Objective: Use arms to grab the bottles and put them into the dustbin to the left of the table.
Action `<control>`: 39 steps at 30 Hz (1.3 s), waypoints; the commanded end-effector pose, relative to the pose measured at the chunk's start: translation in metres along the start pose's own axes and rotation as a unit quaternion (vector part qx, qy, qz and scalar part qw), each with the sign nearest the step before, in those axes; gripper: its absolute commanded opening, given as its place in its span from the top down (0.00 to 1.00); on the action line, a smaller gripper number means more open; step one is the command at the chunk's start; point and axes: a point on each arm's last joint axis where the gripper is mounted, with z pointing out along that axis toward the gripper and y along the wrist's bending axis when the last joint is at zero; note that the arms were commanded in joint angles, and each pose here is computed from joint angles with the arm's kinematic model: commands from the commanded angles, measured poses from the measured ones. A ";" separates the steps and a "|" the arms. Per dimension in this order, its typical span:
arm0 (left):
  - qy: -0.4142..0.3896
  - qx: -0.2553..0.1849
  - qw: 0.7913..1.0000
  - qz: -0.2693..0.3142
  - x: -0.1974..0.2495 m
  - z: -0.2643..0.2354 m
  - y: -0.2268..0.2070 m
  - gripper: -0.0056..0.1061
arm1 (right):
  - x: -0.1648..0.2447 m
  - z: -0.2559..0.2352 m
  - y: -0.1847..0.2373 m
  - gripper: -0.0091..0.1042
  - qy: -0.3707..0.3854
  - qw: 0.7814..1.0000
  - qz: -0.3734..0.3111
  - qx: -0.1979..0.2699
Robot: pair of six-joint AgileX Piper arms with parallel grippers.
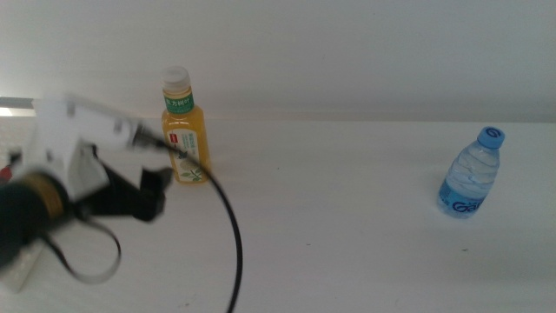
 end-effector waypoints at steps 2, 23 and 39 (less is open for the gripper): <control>-0.112 0.038 0.991 -0.056 0.024 0.010 -0.006 0.11 | 0.012 -0.001 0.000 0.14 -0.002 1.000 -0.005 0.004; -0.182 0.035 0.977 -0.110 0.051 0.125 -0.002 0.11 | 0.012 -0.001 0.000 0.14 -0.002 1.000 -0.005 0.004; -0.170 0.014 0.978 -0.123 0.044 0.159 0.003 0.11 | 0.012 -0.001 0.000 0.14 -0.002 1.000 -0.005 0.004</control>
